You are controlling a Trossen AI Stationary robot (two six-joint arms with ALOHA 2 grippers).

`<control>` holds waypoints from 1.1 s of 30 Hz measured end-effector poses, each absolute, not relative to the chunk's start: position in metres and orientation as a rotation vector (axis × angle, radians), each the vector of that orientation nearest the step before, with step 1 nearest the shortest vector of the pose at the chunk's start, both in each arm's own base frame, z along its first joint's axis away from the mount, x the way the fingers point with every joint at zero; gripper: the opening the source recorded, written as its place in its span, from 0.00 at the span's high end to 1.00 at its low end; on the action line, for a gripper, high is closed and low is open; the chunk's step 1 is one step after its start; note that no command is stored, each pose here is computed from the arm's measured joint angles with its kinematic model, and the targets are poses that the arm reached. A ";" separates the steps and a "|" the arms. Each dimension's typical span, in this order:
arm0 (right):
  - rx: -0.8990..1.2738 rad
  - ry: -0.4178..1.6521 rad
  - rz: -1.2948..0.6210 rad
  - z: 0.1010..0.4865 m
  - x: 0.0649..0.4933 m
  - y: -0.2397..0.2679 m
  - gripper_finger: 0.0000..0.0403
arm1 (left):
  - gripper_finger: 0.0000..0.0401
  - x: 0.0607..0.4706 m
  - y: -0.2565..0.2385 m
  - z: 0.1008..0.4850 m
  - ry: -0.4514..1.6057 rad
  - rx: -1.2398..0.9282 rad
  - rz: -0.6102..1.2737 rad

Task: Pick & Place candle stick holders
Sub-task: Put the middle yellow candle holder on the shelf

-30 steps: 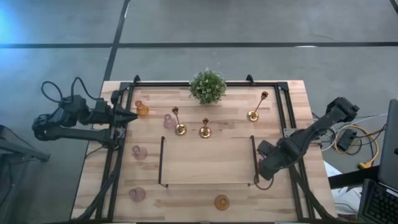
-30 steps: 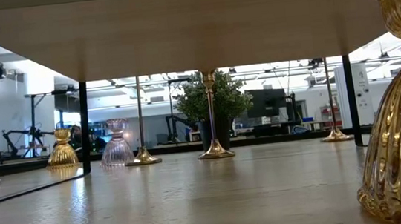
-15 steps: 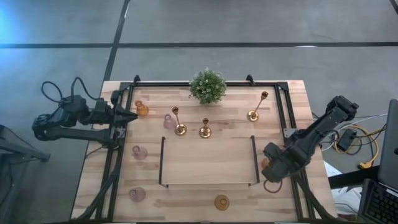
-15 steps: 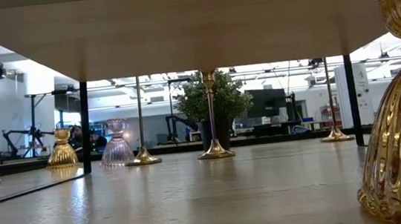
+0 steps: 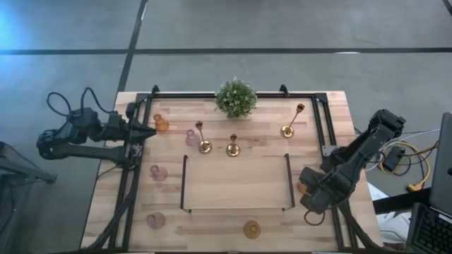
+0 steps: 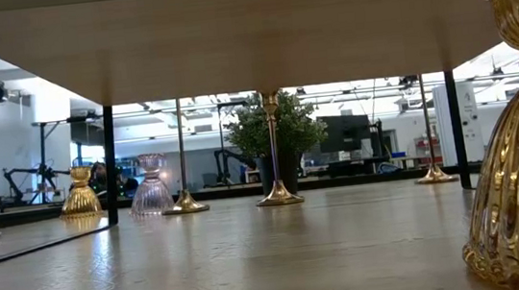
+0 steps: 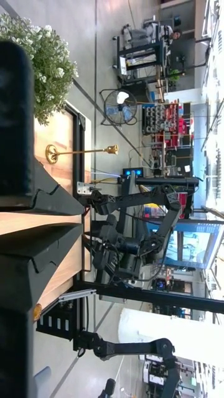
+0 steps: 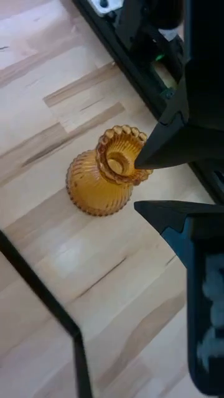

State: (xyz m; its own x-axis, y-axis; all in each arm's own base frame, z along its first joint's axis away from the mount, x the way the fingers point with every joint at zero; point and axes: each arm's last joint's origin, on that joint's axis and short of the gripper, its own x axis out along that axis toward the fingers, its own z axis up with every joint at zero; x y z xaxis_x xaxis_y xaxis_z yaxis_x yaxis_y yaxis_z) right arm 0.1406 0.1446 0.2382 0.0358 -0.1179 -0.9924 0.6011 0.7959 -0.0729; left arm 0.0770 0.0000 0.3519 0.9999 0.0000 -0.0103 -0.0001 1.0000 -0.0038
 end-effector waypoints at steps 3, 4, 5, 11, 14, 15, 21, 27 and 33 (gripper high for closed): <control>0.381 1.453 -0.566 0.235 0.141 0.146 0.79 | 0.91 0.077 0.000 0.352 0.011 -0.004 0.000; 0.375 1.456 -0.566 0.234 0.140 0.147 0.79 | 0.91 0.077 0.000 0.352 0.011 -0.004 0.000; 0.369 1.458 -0.567 0.233 0.140 0.147 0.79 | 0.91 0.077 0.000 0.352 0.011 -0.004 0.000; 0.360 1.466 -0.580 0.223 0.137 0.143 0.82 | 0.91 0.077 0.000 0.352 0.011 -0.004 0.000; 0.368 1.461 -0.570 0.218 0.137 0.143 0.84 | 0.91 0.077 0.000 0.352 0.011 -0.004 0.000; 0.367 1.463 -0.572 0.217 0.136 0.143 0.84 | 0.91 0.077 0.000 0.352 0.011 -0.004 0.000; 0.353 1.480 -0.574 0.208 0.134 0.140 0.88 | 0.91 0.077 0.000 0.352 0.011 -0.004 0.000; 0.363 1.521 -0.562 0.205 0.130 0.138 0.95 | 0.91 0.077 0.000 0.352 0.010 -0.004 0.000; 0.406 1.507 -0.507 0.231 0.130 0.138 0.97 | 0.91 0.077 0.000 0.352 0.010 -0.004 0.000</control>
